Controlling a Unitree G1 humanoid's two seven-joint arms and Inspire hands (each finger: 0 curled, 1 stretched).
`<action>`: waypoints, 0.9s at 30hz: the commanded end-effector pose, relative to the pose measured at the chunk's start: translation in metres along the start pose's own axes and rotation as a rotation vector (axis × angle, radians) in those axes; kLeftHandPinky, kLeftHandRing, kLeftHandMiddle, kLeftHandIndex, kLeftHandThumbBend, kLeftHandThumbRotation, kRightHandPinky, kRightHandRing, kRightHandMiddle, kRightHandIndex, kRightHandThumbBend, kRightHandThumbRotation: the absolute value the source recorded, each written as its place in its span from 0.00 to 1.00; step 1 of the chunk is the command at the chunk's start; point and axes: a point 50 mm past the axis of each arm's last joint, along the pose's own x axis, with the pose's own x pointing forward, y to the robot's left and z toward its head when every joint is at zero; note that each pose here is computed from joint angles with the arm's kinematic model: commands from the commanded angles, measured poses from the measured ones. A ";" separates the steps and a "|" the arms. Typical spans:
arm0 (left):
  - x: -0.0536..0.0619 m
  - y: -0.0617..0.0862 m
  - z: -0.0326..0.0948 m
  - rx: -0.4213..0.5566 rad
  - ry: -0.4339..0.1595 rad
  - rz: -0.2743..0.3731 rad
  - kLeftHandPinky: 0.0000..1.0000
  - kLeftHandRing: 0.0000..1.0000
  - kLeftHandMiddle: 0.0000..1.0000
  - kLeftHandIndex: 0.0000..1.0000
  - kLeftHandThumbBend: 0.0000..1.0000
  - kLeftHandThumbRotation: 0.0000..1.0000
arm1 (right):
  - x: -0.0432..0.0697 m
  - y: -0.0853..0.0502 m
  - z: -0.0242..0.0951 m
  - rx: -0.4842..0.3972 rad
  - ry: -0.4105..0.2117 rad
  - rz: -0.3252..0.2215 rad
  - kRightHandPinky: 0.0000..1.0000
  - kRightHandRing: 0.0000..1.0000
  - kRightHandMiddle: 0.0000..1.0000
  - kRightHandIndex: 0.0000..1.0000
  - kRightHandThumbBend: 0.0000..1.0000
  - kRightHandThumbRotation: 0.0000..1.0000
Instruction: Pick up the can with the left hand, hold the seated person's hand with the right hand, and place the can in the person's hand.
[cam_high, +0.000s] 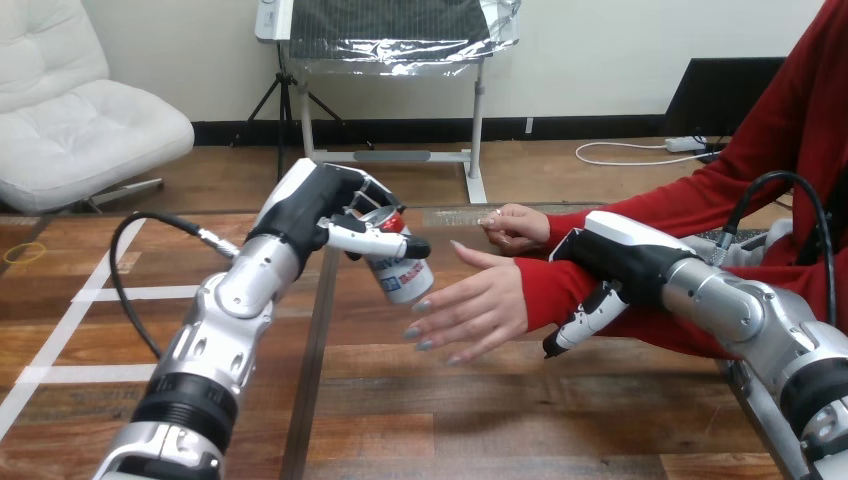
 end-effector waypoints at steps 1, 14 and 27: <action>0.016 0.020 0.067 0.042 -0.205 0.056 0.37 0.41 0.43 0.44 0.76 0.00 | 0.009 -0.072 0.072 -0.054 -0.239 -0.212 0.22 0.26 0.31 0.31 0.79 0.11; 0.018 0.017 0.072 0.049 -0.215 0.048 0.39 0.42 0.44 0.44 0.76 0.00 | 0.014 -0.071 0.081 -0.076 -0.242 -0.208 0.25 0.29 0.34 0.33 0.79 0.12; 0.020 0.013 0.076 0.037 -0.218 0.038 0.37 0.40 0.43 0.44 0.75 0.00 | 0.017 -0.069 0.091 -0.078 -0.276 -0.213 0.26 0.29 0.34 0.33 0.81 0.13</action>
